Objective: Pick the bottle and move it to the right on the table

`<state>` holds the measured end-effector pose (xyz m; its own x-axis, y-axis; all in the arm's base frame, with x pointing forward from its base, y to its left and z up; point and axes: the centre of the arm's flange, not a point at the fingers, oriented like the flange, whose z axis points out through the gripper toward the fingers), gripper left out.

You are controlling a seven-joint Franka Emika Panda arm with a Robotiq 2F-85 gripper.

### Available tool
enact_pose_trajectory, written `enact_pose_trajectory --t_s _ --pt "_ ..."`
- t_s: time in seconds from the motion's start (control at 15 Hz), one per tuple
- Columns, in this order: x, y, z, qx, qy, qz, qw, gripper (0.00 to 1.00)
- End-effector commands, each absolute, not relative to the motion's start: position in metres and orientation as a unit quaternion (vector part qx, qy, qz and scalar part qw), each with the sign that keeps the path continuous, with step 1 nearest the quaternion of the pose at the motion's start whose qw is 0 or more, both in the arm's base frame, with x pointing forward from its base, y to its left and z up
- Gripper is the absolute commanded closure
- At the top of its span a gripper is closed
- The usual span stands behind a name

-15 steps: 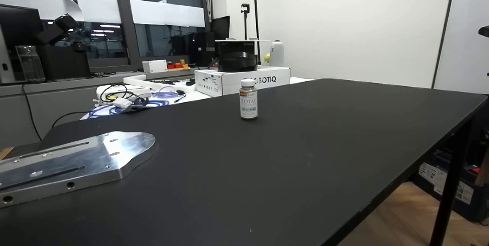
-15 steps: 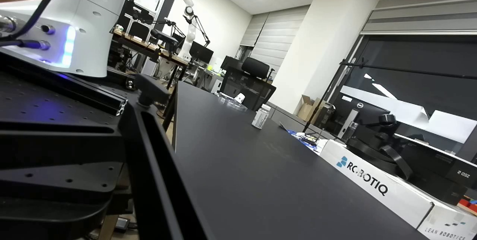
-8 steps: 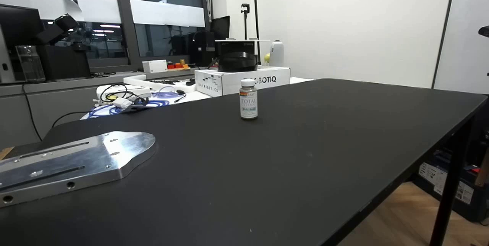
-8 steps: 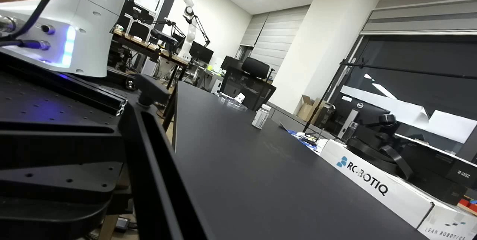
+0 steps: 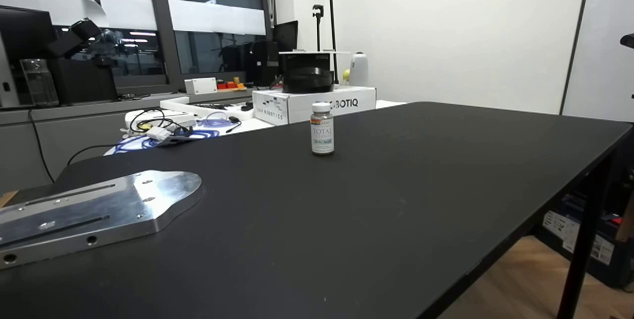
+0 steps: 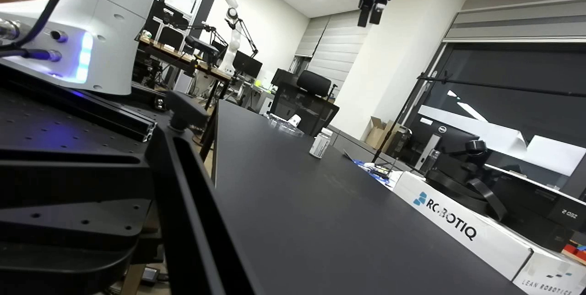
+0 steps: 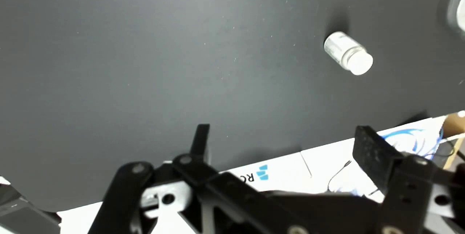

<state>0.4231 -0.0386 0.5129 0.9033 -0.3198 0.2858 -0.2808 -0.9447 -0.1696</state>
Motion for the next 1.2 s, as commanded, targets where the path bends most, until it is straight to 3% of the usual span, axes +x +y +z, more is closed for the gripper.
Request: enact_pose_trajectory --t_s 0.0,0.27,0.33,1.0,1.13 --pt "0.493 -0.015 0.502 -0.957 0.240 -0.164 0.021 0.00" --pt "0.541 0.019 0.490 -0.950 0.282 -0.128 0.034 0.00" --pt "0.504 0.005 0.480 -0.953 0.259 -0.153 0.023 0.00" --pt "0.528 0.016 0.476 -0.955 0.264 -0.131 0.031 0.00" --pt "0.556 0.029 0.465 -0.952 0.277 -0.132 0.021 0.00"
